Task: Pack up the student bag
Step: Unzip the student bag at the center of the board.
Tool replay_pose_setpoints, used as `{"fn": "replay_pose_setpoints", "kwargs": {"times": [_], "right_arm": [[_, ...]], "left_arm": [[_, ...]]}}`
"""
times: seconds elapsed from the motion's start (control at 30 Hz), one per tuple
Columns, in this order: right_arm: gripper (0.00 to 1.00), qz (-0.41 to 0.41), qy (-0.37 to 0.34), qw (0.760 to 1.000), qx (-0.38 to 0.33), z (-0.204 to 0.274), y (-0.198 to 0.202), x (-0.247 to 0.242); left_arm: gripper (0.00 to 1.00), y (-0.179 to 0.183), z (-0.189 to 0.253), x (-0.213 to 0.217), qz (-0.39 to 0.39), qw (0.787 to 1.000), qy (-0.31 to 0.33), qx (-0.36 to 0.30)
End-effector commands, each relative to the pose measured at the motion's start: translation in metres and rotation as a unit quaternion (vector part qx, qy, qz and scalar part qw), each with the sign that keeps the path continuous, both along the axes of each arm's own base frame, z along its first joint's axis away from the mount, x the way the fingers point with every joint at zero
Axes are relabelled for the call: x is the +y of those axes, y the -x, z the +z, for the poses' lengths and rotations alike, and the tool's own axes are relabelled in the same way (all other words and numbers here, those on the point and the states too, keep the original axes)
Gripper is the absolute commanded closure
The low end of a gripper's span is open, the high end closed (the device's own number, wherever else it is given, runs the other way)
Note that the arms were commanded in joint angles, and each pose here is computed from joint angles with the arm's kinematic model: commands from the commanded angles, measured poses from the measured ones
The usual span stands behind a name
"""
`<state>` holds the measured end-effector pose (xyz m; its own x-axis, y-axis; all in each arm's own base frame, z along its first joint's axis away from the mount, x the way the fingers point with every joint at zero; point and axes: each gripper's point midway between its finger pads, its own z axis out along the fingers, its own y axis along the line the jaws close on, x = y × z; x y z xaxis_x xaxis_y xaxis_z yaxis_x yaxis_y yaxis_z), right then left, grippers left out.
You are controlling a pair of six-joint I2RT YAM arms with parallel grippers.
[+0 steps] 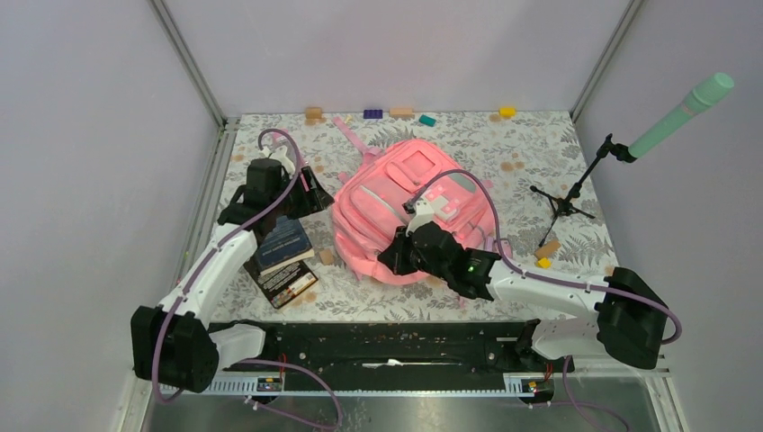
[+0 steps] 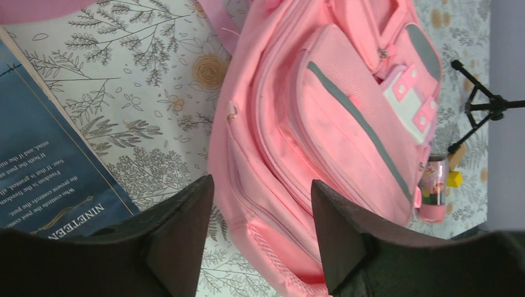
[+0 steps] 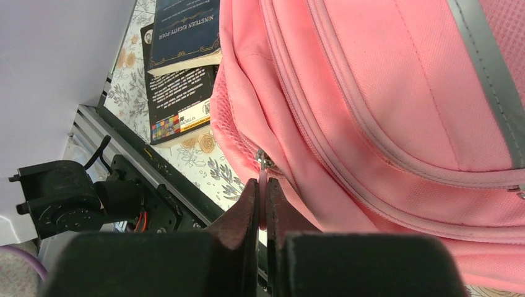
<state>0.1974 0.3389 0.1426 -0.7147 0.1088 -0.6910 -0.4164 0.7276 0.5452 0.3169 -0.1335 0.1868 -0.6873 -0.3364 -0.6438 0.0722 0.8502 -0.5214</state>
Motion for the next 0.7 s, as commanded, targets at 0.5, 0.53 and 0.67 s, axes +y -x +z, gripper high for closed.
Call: {"fn": "replay_pose_setpoints", "kwargs": {"times": [0.5,0.53,0.67], "right_arm": [[1.0,-0.027,-0.025,0.998,-0.043,0.025,-0.011,-0.012],[1.0,-0.027,-0.025,0.998,-0.043,0.025,-0.011,-0.012],[1.0,-0.035,-0.02,0.998,-0.041,0.021,-0.013,-0.014]], "left_arm": [[0.5,-0.041,-0.036,-0.031,-0.046,0.997,0.054,0.038],[0.5,-0.041,-0.038,-0.033,-0.05,0.996,0.06,0.041],[0.52,-0.037,-0.051,-0.04,-0.061,0.994,0.068,0.063]]}}
